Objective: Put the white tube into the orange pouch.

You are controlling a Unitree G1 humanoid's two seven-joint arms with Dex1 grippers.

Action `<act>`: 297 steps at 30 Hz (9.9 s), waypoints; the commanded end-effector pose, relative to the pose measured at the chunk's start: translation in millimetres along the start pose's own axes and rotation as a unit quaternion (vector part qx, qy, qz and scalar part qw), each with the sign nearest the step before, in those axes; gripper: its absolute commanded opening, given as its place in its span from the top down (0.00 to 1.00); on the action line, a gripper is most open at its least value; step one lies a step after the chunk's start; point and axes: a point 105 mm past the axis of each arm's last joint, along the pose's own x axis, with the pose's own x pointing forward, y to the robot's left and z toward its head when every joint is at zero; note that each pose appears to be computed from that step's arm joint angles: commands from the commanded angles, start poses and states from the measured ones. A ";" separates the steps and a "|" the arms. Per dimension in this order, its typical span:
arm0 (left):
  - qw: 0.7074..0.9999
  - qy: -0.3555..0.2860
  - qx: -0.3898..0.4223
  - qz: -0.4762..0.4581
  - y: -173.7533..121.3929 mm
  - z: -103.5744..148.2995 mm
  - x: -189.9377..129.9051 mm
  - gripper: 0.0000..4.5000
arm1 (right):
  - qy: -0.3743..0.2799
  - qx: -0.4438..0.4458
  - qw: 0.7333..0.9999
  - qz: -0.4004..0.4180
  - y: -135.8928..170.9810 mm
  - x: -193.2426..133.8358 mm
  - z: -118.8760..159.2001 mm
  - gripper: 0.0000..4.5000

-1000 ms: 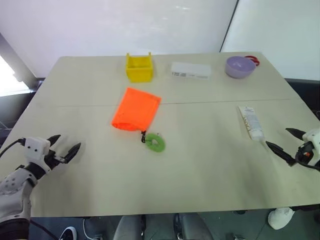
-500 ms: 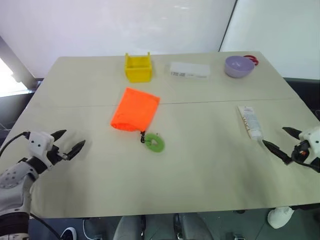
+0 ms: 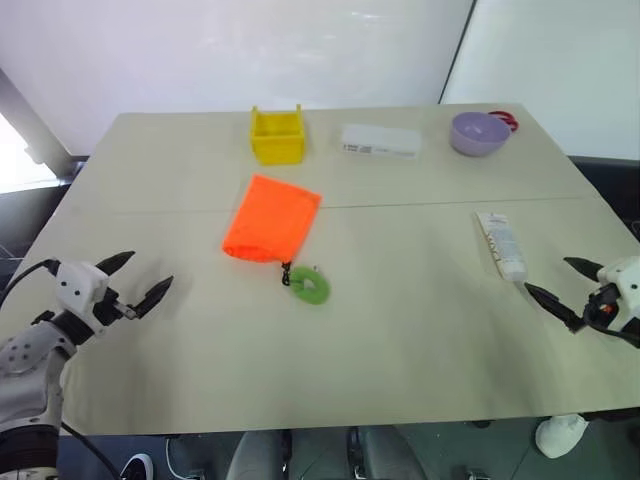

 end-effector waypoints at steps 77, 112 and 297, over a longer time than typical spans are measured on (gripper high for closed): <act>0.975 -0.109 0.097 -0.165 -69.6 97.4 132.7 0.99 | -0.180 -0.058 0.960 0.205 136.4 64.8 114.4 0.00; 0.979 -0.013 0.147 -0.140 -53.0 65.5 71.6 0.99 | -0.164 -0.059 0.977 0.126 110.4 77.9 104.8 0.00; 0.979 -0.059 0.142 -0.136 -81.7 93.7 143.7 1.00 | 0.020 -0.010 0.897 0.441 265.7 79.5 130.9 0.60</act>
